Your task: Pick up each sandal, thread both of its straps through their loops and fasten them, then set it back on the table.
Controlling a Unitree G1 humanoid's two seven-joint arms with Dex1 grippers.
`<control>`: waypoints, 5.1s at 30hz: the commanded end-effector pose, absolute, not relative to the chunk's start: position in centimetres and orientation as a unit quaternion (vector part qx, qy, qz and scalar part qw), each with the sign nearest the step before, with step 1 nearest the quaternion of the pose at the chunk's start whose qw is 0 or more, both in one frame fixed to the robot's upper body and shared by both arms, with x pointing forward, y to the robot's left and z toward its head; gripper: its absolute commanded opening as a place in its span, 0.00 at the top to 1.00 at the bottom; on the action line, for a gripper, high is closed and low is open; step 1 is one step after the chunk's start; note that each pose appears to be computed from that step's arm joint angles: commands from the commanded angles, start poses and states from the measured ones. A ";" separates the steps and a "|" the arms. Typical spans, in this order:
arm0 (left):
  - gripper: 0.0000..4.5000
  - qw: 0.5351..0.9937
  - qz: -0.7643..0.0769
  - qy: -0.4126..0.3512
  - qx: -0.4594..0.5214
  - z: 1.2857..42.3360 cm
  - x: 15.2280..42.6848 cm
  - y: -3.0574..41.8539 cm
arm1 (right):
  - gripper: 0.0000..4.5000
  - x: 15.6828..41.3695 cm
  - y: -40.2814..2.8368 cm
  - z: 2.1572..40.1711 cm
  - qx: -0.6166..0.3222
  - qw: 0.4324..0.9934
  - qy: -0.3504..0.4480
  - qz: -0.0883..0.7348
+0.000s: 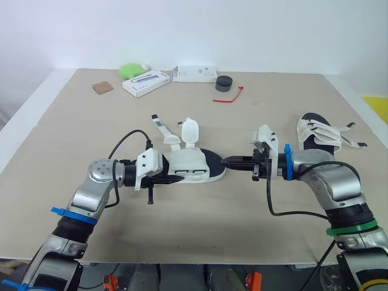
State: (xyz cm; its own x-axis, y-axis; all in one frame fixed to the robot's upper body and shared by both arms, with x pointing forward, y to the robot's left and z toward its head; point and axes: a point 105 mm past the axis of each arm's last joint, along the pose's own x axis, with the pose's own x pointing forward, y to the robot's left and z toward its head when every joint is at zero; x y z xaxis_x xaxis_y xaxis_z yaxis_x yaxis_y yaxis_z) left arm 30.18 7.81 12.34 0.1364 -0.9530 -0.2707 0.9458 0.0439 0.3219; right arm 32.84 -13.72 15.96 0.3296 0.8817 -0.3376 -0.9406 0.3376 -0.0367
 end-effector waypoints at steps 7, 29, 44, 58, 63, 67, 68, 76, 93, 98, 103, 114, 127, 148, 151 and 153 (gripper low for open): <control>1.00 0.690 -0.685 -0.026 0.235 12.2 29.7 6.3 | 0.99 32.5 -13.6 16.0 -0.139 0.784 0.132 0.590; 1.00 0.669 -0.711 -0.029 0.216 11.5 29.8 3.7 | 0.99 32.3 -8.1 13.9 -0.089 0.723 0.153 0.668; 1.00 0.680 -0.703 -0.040 0.205 12.4 30.1 3.4 | 0.99 33.0 -11.1 6.1 -0.127 0.711 0.286 0.630; 0.14 0.717 -0.680 -0.003 0.155 15.0 30.3 6.1 | 1.00 33.8 -10.5 6.9 -0.134 0.703 0.274 0.642; 0.01 0.694 -0.709 0.083 0.097 17.1 27.2 9.2 | 1.00 34.0 -10.4 7.0 -0.141 0.701 0.271 0.644; 0.01 0.746 -0.648 0.148 -0.044 19.9 27.5 13.6 | 1.00 34.3 -9.7 7.3 -0.136 0.701 0.261 0.650; 0.01 0.763 -0.622 0.156 -0.085 20.1 28.4 14.1 | 1.00 34.4 -9.5 7.3 -0.136 0.700 0.259 0.651; 0.01 0.832 -0.419 0.246 -0.269 16.2 36.5 14.5 | 1.00 34.3 -9.0 7.0 -0.134 0.698 0.255 0.656; 0.01 0.854 -0.306 0.274 -0.318 13.3 43.2 11.1 | 1.00 33.6 -8.7 6.9 -0.132 0.694 0.254 0.660; 0.01 0.860 -0.297 0.258 -0.324 13.7 44.0 10.3 | 1.00 33.7 -8.4 7.1 -0.132 0.694 0.251 0.662; 0.29 0.875 -0.261 0.241 -0.328 13.7 44.9 10.2 | 1.00 33.6 -8.1 7.1 -0.133 0.692 0.250 0.664; 0.99 0.881 -0.261 0.202 -0.340 15.7 45.5 11.3 | 1.00 33.7 -8.2 7.2 -0.128 0.700 0.245 0.658; 0.99 0.877 -0.452 -0.165 -0.013 25.7 36.4 8.7 | 1.00 33.6 -7.7 7.4 -0.115 0.705 0.235 0.659; 0.73 0.562 -0.563 -0.348 0.495 15.2 27.7 9.3 | 1.00 33.0 -7.8 7.1 -0.112 0.700 0.243 0.662; 0.49 0.595 -0.552 -0.339 0.475 15.7 28.3 9.4 | 1.00 33.0 -7.9 7.0 -0.112 0.700 0.244 0.662; 0.45 0.633 -0.561 -0.306 0.437 15.9 28.1 9.7 | 1.00 32.9 -8.0 7.0 -0.113 0.700 0.245 0.662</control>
State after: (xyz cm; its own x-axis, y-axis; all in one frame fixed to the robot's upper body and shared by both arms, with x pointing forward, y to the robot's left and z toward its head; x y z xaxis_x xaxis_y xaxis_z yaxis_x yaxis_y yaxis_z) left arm 28.13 9.50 14.71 0.1750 -0.9739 -0.1443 0.4337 -0.0553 0.8994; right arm 33.92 -7.42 10.39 0.0389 0.9120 -0.4084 -0.9945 0.0751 0.0728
